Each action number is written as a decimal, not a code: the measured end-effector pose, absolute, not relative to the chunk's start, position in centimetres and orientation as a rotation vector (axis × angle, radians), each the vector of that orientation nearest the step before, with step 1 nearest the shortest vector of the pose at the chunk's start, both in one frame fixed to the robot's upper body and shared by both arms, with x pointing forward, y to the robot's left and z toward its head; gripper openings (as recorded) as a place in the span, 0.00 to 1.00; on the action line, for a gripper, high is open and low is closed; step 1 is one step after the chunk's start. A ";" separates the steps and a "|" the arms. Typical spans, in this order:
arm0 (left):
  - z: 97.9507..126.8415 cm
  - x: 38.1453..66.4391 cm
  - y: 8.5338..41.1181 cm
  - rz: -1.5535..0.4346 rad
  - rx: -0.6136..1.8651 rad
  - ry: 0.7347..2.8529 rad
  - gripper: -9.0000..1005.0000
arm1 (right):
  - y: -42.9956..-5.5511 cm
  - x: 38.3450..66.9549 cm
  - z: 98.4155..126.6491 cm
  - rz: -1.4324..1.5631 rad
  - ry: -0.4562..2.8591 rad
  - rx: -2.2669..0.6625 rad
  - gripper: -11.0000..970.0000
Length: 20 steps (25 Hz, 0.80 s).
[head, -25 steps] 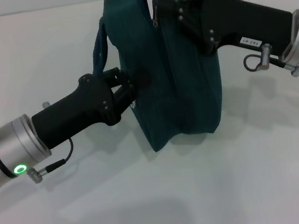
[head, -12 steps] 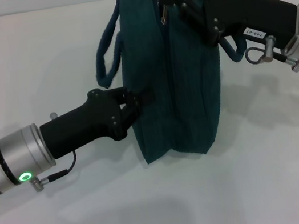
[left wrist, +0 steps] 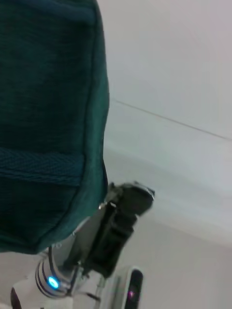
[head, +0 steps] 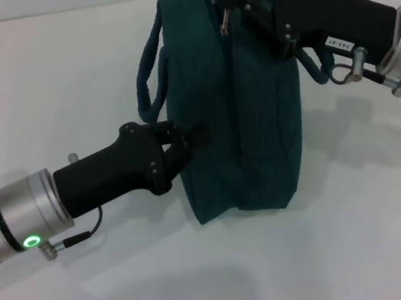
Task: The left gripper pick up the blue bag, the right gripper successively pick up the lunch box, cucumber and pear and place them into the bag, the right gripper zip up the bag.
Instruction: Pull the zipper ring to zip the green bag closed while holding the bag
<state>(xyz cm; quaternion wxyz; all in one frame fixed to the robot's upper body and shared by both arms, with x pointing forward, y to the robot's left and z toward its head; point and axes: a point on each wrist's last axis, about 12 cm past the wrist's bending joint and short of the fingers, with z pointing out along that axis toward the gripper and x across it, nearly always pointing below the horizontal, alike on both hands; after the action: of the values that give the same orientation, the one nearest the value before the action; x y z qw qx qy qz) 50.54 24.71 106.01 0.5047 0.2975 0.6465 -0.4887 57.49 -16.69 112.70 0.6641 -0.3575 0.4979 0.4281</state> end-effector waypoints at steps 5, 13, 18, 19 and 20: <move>106.2 50.2 24.8 -1.209 0.750 1.541 0.07 | -16.8 57.5 112.6 0.961 1.134 -0.803 0.03; 106.6 49.3 24.7 -1.276 0.867 1.518 0.07 | -16.7 58.0 112.6 0.940 1.155 -0.794 0.03; 106.5 49.0 24.7 -1.289 0.880 1.519 0.07 | -16.7 58.3 112.4 0.921 1.179 -0.789 0.03; 106.5 48.9 24.8 -1.293 0.885 1.517 0.07 | -16.7 58.3 112.4 0.917 1.185 -0.788 0.03; 106.5 48.9 24.9 -1.294 0.886 1.515 0.07 | -16.7 58.4 112.3 0.912 1.191 -0.787 0.03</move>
<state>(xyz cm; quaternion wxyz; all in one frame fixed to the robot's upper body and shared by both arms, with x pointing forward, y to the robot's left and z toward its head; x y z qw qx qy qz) 48.86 24.89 106.53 0.4622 0.3605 0.6160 -0.5263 58.39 -16.68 112.35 0.6622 -0.3481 0.5268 0.4034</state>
